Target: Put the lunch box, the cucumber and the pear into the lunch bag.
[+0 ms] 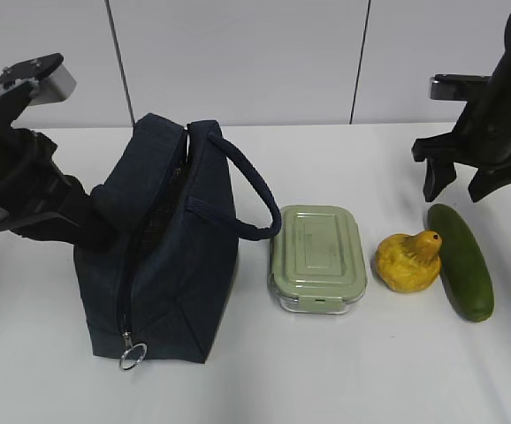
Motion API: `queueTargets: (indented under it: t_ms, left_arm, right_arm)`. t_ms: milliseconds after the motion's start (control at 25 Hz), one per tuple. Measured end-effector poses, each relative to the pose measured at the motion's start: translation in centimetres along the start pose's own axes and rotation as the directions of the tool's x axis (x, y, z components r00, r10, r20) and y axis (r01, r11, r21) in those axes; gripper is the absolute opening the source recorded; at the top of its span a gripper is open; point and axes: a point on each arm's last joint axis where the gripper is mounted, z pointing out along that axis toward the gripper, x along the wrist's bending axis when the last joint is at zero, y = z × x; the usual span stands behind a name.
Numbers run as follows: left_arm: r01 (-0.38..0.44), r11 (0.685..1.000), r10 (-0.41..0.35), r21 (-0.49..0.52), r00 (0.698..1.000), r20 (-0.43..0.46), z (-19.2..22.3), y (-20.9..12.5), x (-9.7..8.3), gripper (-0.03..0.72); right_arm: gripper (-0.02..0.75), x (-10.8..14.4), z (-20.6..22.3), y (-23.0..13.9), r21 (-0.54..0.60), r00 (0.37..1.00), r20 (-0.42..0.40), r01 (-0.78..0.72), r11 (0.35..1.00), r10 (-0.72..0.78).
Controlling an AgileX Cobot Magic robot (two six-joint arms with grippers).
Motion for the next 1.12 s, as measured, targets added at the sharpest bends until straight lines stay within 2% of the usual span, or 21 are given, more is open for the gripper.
queueTargets:
  t_ms: [520,640,720,800,960,1120]
  left_arm:
    - [0.0,1.0,0.0,-0.006,1.0,-0.004,0.0,0.1,0.0,0.003]
    - [0.0,1.0,0.0,-0.01,1.0,-0.006,0.0,0.1,0.1,0.003]
    - [0.0,1.0,0.0,-0.013,1.0,-0.008,0.0,0.1,0.1,0.003]
    - [0.0,1.0,0.0,-0.016,1.0,-0.01,0.0,0.1,0.1,0.003]
    - [0.0,1.0,0.0,-0.02,1.0,-0.012,0.0,0.2,0.1,0.003]
    - [0.0,1.0,0.0,-0.02,1.0,-0.012,0.0,0.2,0.1,0.003]
  right_arm:
    - [0.519,-0.4,5.0,0.4,0.128,1.0,0.019,0.01,0.992,-0.012]
    - [0.491,-0.5,5.6,0.1,0.16,1.0,0.022,0.011,0.987,-0.015]
    - [0.421,-0.6,5.5,0.1,0.165,0.999,0.031,0.017,0.986,-0.022]
    - [0.384,-0.6,5.5,0.1,0.169,0.999,0.038,0.021,0.985,-0.028]
    - [0.371,-0.7,4.9,0.2,0.156,0.999,0.042,0.027,0.987,-0.034]
    - [0.371,-0.2,0.8,1.3,0.051,0.999,0.026,0.026,0.998,-0.027]
